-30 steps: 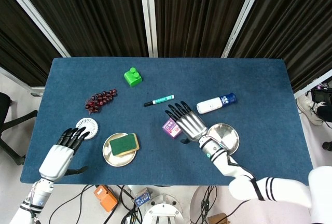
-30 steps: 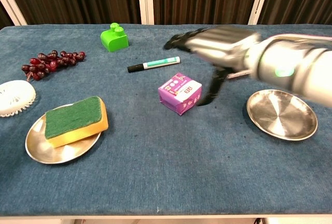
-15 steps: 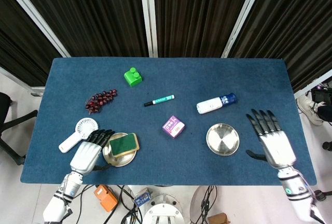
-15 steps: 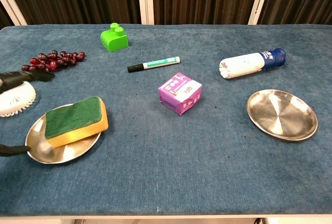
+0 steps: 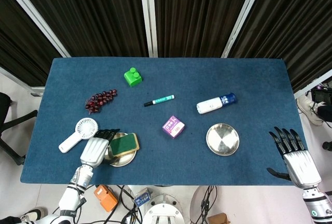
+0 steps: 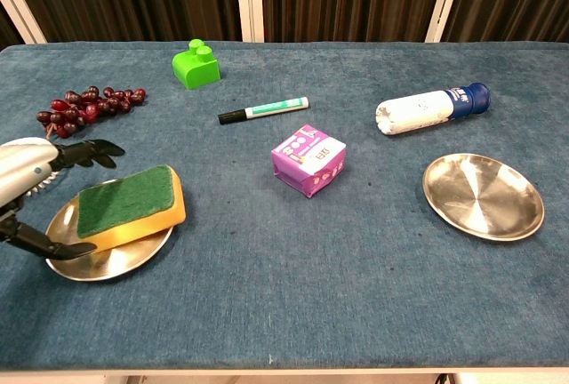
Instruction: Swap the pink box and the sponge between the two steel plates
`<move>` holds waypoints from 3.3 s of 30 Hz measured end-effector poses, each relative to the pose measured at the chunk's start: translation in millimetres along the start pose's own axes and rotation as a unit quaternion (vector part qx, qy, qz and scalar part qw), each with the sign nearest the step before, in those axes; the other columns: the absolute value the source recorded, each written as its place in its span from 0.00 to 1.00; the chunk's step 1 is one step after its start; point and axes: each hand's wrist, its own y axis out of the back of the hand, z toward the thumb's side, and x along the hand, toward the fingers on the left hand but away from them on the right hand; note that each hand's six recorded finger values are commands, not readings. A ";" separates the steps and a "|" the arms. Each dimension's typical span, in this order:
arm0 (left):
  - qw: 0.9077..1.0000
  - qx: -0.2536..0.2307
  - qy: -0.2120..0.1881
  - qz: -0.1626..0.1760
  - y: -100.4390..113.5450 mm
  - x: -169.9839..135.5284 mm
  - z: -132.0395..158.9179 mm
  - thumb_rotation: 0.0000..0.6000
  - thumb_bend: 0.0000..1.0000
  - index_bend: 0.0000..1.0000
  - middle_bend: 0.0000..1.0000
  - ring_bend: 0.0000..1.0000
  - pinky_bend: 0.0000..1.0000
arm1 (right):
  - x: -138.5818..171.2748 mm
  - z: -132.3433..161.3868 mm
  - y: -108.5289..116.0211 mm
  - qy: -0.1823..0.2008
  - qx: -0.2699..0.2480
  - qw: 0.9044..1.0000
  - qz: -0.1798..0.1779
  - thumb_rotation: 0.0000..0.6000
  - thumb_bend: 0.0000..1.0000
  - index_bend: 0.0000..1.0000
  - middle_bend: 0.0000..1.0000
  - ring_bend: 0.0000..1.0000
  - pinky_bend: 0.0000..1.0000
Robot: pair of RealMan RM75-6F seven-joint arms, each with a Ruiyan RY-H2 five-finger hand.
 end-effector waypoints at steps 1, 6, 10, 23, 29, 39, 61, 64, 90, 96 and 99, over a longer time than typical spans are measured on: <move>1.000 -0.002 -0.001 -0.001 -1.1 1.3 1.6 1.00 0.12 0.19 0.23 0.23 0.23 | -0.6 -0.4 -0.5 -0.002 0.000 1.000 0.002 0.87 0.12 0.00 0.00 0.00 0.00; 1.000 0.000 -0.012 -0.005 -4.5 5.9 11.8 1.00 0.11 0.19 0.24 0.23 0.23 | -3.3 -2.6 -0.6 -0.010 0.004 1.000 0.004 0.87 0.12 0.00 0.00 0.00 0.00; 1.000 0.001 -0.017 -0.003 -5.3 8.6 18.6 1.00 0.11 0.20 0.26 0.26 0.24 | -3.9 -3.1 -1.9 -0.012 0.007 1.000 0.006 0.87 0.12 0.00 0.00 0.00 0.00; 1.000 -0.003 -0.019 0.012 -7.5 19.2 36.2 1.00 0.28 0.44 0.49 0.46 0.35 | -2.6 -5.3 -1.8 -0.017 0.008 1.000 0.013 0.87 0.12 0.00 0.00 0.00 0.00; 0.998 -0.017 -0.041 0.034 9.0 18.5 55.5 1.00 0.32 0.45 0.50 0.48 0.41 | -2.2 -7.0 -1.2 -0.020 0.006 1.000 0.015 0.87 0.12 0.00 0.00 0.00 0.00; 0.990 -0.010 -0.136 0.031 13.7 32.4 142.5 1.00 0.30 0.45 0.50 0.47 0.45 | -3.6 -4.5 -4.0 -0.016 0.004 1.000 0.026 0.87 0.12 0.00 0.00 0.00 0.00; 0.978 -0.034 -0.207 -0.004 -8.4 64.1 228.7 1.00 0.00 0.13 0.15 0.11 0.29 | -7.1 -11.9 -1.9 -0.021 -0.009 0.999 0.037 0.87 0.12 0.00 0.00 0.00 0.00; 0.975 -0.064 -0.212 0.001 3.3 62.6 232.1 1.00 0.00 0.13 0.15 0.12 0.29 | -6.5 -12.2 -1.6 -0.021 -0.011 0.999 0.038 0.87 0.12 0.00 0.00 0.00 0.00; 0.995 -0.046 -0.085 0.034 5.0 145.1 196.8 0.93 0.00 0.13 0.16 0.14 0.26 | -4.9 -16.4 4.8 -0.017 -0.025 0.999 0.035 0.87 0.12 0.00 0.00 0.00 0.00; 0.998 -0.029 -0.053 0.025 -3.3 153.8 185.5 1.00 0.01 0.15 0.20 0.24 0.33 | -2.6 -15.8 7.4 -0.013 -0.026 0.999 0.030 0.87 0.12 0.00 0.00 0.00 0.00; 0.998 -0.037 -0.044 0.022 -3.8 155.4 184.4 1.00 0.03 0.22 0.30 0.36 0.42 | -2.6 -17.1 8.4 -0.014 -0.027 0.999 0.028 0.87 0.12 0.00 0.00 0.00 0.00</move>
